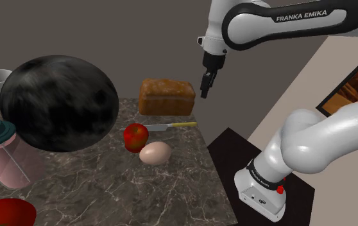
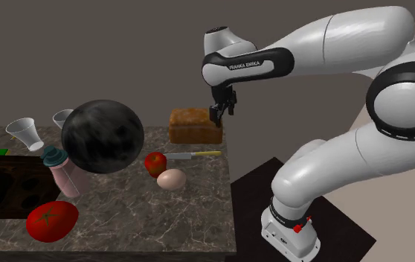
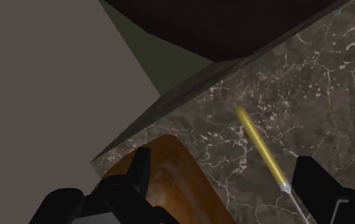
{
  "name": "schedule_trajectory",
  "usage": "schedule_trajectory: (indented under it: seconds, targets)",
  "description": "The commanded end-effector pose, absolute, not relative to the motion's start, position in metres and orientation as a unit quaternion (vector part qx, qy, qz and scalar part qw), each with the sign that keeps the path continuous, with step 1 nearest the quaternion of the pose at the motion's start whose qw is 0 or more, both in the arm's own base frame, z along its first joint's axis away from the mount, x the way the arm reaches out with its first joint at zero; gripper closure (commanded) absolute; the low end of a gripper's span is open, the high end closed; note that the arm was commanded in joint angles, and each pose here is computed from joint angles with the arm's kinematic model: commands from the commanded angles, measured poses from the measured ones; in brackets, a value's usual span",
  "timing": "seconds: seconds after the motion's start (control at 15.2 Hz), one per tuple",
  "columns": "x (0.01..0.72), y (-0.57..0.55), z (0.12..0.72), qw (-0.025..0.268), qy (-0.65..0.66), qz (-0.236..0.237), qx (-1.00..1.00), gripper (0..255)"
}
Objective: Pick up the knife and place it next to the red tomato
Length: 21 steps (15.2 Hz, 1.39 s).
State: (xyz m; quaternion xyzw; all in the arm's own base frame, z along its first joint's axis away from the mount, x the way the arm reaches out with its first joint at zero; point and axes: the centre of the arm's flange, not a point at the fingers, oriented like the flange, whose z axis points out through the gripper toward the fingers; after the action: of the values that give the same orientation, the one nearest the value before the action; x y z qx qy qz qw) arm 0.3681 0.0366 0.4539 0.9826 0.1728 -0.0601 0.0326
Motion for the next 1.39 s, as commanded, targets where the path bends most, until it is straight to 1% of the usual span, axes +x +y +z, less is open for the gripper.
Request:
schedule_trajectory:
  seconds: [0.0,0.46,0.92,1.32]
  targets:
    - [0.377,0.053,0.435,0.029,0.211,-0.053,0.975,0]
    - [0.404,0.112,0.378,0.017,0.340,-0.032,0.940,0]
    - [0.416,0.179,0.324,0.004,0.462,-0.011,0.887,0]
    - [0.415,0.182,0.295,0.004,0.468,-0.010,0.884,0]
